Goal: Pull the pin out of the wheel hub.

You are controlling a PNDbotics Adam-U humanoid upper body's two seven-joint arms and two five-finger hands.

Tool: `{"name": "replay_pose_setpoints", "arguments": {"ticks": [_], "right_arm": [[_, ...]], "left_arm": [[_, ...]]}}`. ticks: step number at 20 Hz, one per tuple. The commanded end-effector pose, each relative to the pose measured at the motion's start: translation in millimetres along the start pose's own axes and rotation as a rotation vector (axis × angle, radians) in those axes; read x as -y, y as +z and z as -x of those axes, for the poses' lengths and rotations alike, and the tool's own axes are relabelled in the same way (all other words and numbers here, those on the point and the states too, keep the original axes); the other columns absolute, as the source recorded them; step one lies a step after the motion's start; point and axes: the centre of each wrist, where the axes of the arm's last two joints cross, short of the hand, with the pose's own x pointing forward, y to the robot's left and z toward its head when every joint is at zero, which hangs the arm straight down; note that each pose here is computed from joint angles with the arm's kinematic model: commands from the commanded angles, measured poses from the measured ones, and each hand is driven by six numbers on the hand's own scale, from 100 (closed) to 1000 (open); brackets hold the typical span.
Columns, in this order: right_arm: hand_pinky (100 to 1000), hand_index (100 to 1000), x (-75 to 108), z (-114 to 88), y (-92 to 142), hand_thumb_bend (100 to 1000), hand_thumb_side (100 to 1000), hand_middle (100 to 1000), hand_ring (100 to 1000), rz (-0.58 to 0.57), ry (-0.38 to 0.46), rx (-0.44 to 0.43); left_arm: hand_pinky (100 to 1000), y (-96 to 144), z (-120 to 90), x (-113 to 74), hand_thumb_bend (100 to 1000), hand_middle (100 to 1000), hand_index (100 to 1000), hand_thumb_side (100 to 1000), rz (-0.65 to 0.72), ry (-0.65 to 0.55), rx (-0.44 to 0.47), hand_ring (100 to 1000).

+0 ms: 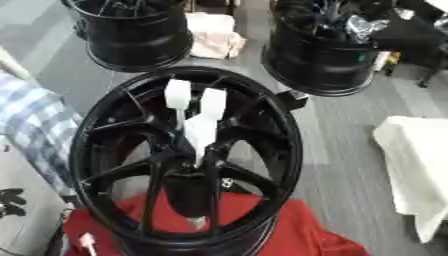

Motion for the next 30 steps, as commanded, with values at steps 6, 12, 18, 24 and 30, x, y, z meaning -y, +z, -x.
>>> {"name": "replay_pose_setpoints", "arguments": {"ticks": [6,12,18,24,30], "right_arm": [[839,943,-11.1,-22,-62,201,565,881,877,-0.265,0.059,0.019],[841,942,-32.3,-17,-101,210,569,880,881,-0.336,0.087,-0.017],[842,945,-49.8,-9,-122,219,558,882,884,-0.357,0.104,-0.041],[839,949,-63.7,-10,-134,229,550,880,881,-0.404,0.126,-0.039],[837,951,-71.0,-16,-141,244,550,875,878,-0.451,0.152,-0.028]], "left_arm": [[771,0,-11,-15.4,100,603,798,687,0.014,-0.055,0.009,577],[771,-2,-11,-13.5,100,603,798,687,0.021,-0.056,0.015,577],[771,-4,-11,-11.8,100,603,798,687,0.029,-0.057,0.018,578],[772,-5,-12,-10.9,100,603,798,687,0.036,-0.055,0.021,578],[773,-6,-13,-10.4,100,603,798,688,0.040,-0.055,0.022,578]]}}
